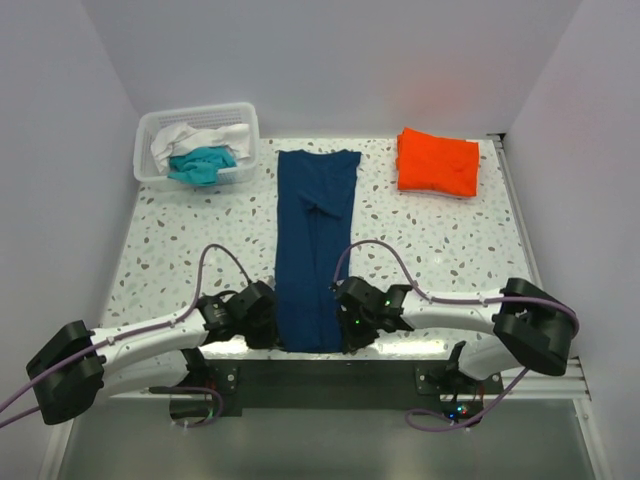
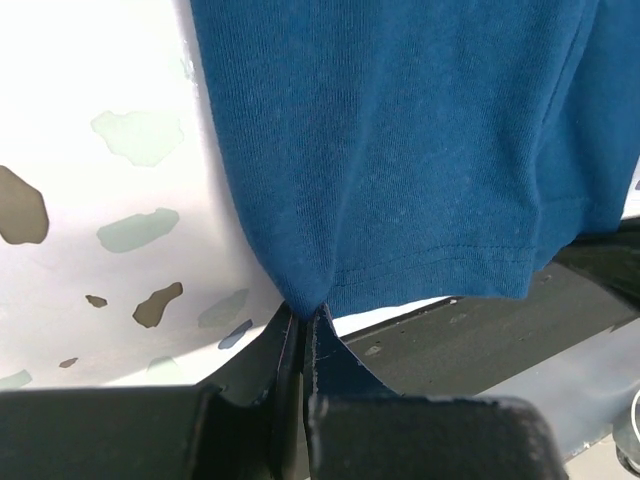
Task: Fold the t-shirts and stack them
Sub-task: Fold the tshirt
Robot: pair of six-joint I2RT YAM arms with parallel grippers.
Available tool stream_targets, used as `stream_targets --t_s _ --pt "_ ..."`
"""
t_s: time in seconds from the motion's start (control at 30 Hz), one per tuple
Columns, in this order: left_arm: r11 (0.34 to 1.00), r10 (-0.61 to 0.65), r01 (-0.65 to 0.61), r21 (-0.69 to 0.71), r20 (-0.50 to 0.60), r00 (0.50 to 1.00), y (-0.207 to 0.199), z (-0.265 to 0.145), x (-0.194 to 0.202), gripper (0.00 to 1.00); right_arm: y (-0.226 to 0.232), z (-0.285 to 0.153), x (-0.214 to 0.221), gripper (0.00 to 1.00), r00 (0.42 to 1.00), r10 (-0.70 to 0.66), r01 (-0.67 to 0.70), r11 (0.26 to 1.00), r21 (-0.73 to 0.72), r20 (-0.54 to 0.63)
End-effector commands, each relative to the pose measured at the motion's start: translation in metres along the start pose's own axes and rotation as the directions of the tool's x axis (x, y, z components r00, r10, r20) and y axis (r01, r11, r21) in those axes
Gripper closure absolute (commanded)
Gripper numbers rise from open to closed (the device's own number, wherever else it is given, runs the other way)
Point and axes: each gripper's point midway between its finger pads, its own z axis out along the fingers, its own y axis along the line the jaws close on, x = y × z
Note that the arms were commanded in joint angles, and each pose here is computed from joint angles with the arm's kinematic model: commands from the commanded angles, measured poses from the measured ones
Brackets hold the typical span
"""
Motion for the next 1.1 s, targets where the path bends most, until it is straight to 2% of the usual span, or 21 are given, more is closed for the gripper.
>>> stream_targets --t_s 0.0,0.07,0.23,0.4,0.8,0.9,0.93,0.97,1.07 --pt "1.0 -0.013 0.012 -0.025 -0.037 0.999 0.009 0.001 0.009 1.0 -0.016 -0.009 0.029 1.0 0.996 0.069 -0.062 0.989 0.136 -0.051" --pt "0.999 -0.025 0.024 -0.036 -0.036 0.999 0.012 0.001 0.01 1.0 -0.023 -0.012 0.039 1.0 0.991 0.129 -0.12 0.979 0.163 -0.042" --pt "0.999 -0.044 0.043 -0.02 -0.056 0.997 0.019 0.002 0.02 1.0 -0.016 -0.017 0.048 1.0 0.982 0.185 -0.182 0.98 0.077 -0.029" --pt "0.998 -0.039 0.042 0.037 -0.076 0.996 0.013 -0.002 0.029 1.0 -0.006 -0.018 0.046 1.0 0.985 0.173 -0.172 0.984 0.035 -0.024" --pt "0.995 -0.055 0.064 0.078 -0.122 0.991 0.01 -0.007 0.047 1.0 0.001 -0.021 0.045 1.0 0.987 0.157 -0.157 0.988 -0.004 -0.021" --pt "0.992 -0.058 0.067 0.105 -0.085 0.995 0.0 -0.012 0.038 1.0 0.004 -0.03 0.036 1.0 0.992 0.127 -0.127 0.992 -0.001 0.016" --pt "0.99 -0.055 0.063 0.127 -0.061 0.997 -0.009 -0.016 0.032 1.0 0.007 -0.036 0.023 1.0 0.994 0.092 -0.093 0.996 0.009 0.065" --pt "0.991 -0.059 0.062 0.122 -0.026 0.998 -0.011 -0.017 0.024 1.0 -0.003 -0.041 0.025 1.0 0.995 0.078 -0.081 0.995 0.064 0.054" --pt "0.992 -0.067 0.064 0.109 0.023 0.997 -0.02 -0.022 0.011 1.0 -0.009 -0.058 0.004 1.0 0.991 0.03 -0.05 0.987 0.152 0.129"
